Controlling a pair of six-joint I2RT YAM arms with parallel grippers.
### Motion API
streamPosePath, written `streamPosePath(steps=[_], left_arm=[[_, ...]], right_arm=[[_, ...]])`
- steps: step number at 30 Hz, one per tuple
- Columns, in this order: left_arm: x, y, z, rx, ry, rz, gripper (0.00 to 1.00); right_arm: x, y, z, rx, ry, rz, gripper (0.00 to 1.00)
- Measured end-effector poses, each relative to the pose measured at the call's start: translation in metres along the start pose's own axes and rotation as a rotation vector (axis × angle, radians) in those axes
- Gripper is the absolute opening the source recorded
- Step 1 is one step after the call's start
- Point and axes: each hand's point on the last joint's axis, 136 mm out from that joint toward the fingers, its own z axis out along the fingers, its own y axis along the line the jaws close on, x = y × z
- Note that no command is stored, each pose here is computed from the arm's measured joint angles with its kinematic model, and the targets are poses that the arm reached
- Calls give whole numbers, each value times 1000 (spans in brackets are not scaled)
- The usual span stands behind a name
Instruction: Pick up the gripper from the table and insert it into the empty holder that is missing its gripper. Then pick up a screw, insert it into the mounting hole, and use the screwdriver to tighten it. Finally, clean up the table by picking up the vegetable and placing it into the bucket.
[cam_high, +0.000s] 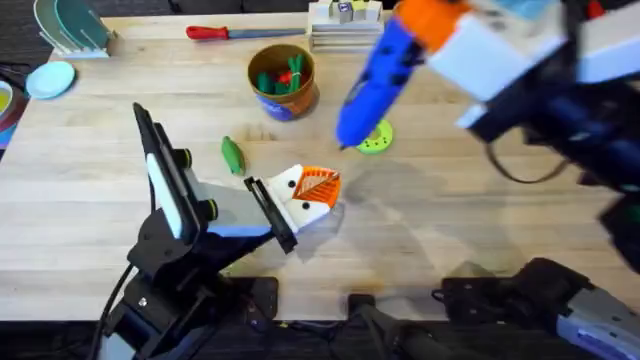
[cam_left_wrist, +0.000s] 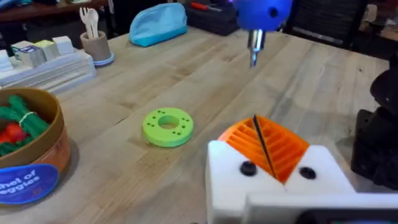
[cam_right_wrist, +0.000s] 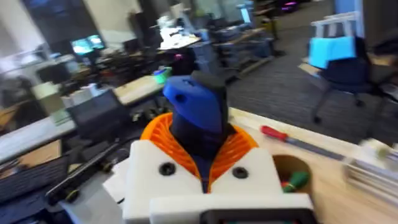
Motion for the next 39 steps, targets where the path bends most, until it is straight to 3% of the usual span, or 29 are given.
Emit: streamPosePath(steps=[6,14,23,39], left_arm=[[0,0,0,0,0,0,7],[0,0,0,0,0,0,7],[0,0,0,0,0,0,7],[0,0,0,0,0,0,7]], right_arm=[[18,36,30,-150,-2,-26,18],[42,61,42,-234,35,-116,18],[42,64,42,-239,24,-168,18],[45,71,41,-256,37,-144,18]])
